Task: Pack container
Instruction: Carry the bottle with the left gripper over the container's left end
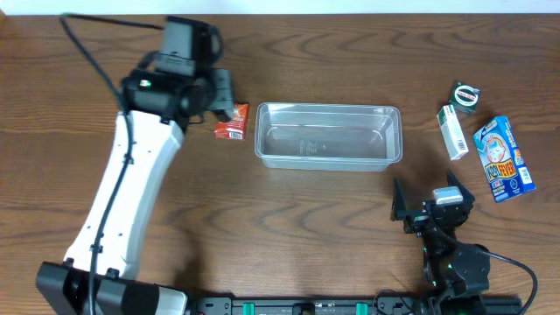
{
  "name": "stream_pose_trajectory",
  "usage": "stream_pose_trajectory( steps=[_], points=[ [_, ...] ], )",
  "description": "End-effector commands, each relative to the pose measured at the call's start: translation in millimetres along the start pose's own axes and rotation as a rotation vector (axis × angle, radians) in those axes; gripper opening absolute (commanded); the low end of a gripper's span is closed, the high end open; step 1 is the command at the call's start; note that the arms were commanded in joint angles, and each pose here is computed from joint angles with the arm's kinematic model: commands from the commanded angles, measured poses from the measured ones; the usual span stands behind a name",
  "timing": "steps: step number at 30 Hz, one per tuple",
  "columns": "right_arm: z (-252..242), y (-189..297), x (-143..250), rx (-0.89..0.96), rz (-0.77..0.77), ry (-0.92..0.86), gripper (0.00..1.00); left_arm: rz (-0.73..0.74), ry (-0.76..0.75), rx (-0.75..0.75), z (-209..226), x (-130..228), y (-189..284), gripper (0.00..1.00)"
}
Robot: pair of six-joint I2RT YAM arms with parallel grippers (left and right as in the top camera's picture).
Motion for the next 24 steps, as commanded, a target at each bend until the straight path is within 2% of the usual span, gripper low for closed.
stream_pose_trajectory(
  steps=[1, 10, 18, 24],
  points=[
    [-1, 0, 1, 0.005, 0.001, 0.013, 0.99, -0.072, -0.062, 0.046, -27, -12, 16, 0.27],
    [-1, 0, 1, 0.005, 0.001, 0.013, 0.99, -0.127, -0.117, 0.105, -66, -19, 13, 0.27],
    [-1, 0, 1, 0.005, 0.0, 0.013, 0.99, -0.023, -0.081, 0.08, -69, -7, -30, 0.22],
    [-1, 0, 1, 0.005, 0.0, 0.013, 0.99, 0.045, -0.063, 0.044, -67, 3, -60, 0.21]
  ],
)
Point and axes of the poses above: each gripper's point midway between its finger pads, its own y axis back along the fingers, its own z axis along the line the jaws close on, x = y × z, the point moved 3 cm from there along y, back along the fingers, and after that the axes turned 6 degrees about -y, right-handed, at the moved point
